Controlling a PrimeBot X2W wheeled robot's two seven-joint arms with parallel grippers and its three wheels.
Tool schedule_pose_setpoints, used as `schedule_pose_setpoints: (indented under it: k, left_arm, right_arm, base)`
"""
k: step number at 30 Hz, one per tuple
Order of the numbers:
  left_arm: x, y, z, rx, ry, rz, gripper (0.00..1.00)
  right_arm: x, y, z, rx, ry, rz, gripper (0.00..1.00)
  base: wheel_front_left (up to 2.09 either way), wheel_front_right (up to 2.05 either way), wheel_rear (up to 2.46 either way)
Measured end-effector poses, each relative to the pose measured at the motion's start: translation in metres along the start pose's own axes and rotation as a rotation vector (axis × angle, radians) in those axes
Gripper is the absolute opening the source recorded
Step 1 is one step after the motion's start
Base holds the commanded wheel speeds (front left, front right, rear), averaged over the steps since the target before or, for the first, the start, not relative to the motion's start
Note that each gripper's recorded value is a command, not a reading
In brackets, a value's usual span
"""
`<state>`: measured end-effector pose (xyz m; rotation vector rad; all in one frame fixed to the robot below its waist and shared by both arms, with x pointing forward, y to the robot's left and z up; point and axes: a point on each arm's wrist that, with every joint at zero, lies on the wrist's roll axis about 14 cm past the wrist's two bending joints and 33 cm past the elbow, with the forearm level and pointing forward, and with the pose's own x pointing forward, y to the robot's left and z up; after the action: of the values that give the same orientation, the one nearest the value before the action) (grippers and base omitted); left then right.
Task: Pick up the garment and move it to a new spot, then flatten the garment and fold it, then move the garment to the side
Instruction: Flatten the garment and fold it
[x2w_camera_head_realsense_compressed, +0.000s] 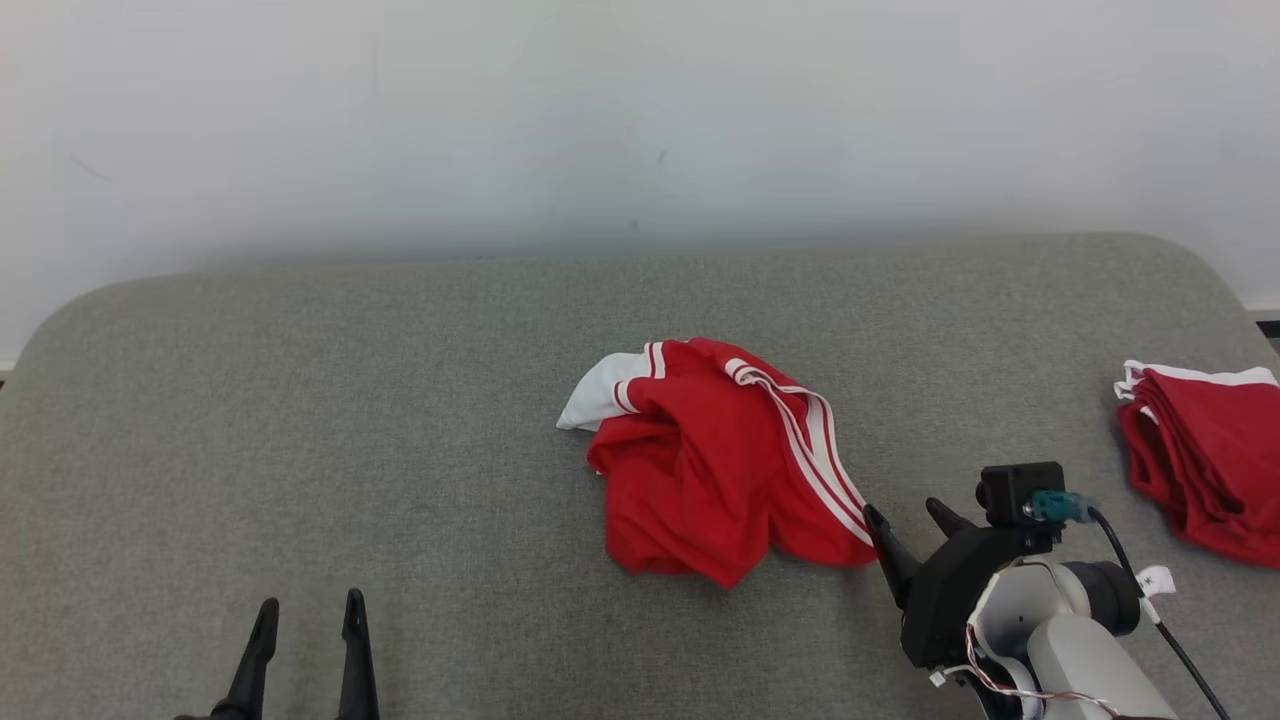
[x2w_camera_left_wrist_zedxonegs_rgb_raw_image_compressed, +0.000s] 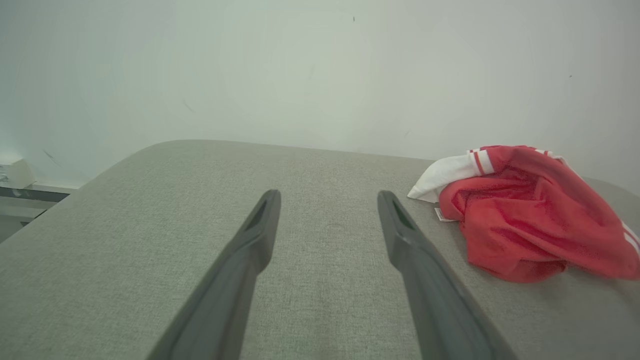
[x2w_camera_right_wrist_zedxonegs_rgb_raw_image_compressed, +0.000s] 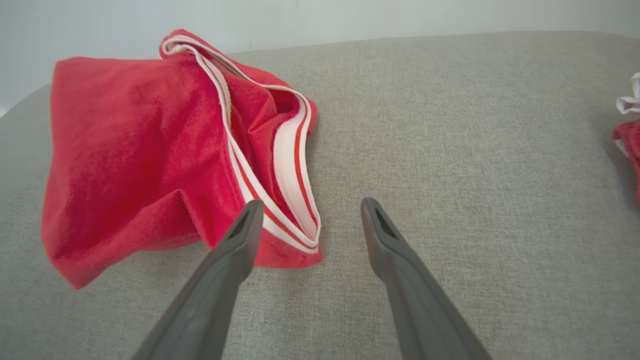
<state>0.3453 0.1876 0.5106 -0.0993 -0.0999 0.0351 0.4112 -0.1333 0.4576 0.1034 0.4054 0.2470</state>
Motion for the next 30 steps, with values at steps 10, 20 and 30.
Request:
schedule_pose_setpoints:
  k: [10,20,30]
  left_arm:
    - [0.014,0.010,-0.004,0.004,0.009,0.032,1.00]
    - [0.014,0.021,-0.011,0.008,0.032,0.069,1.00]
    - [0.014,0.017,0.000,0.003,-0.001,0.060,1.00]
  right_arm:
    - [0.036,0.005,-0.043,0.071,0.254,0.036,1.00]
    - [0.058,0.039,-0.018,0.066,0.148,0.153,0.00]
    - [0.037,0.127,0.126,0.104,-0.239,0.432,0.00]
  base:
    - [0.00,0.00,0.00]
    - [0.00,0.00,0.00]
    - [0.00,0.00,0.00]
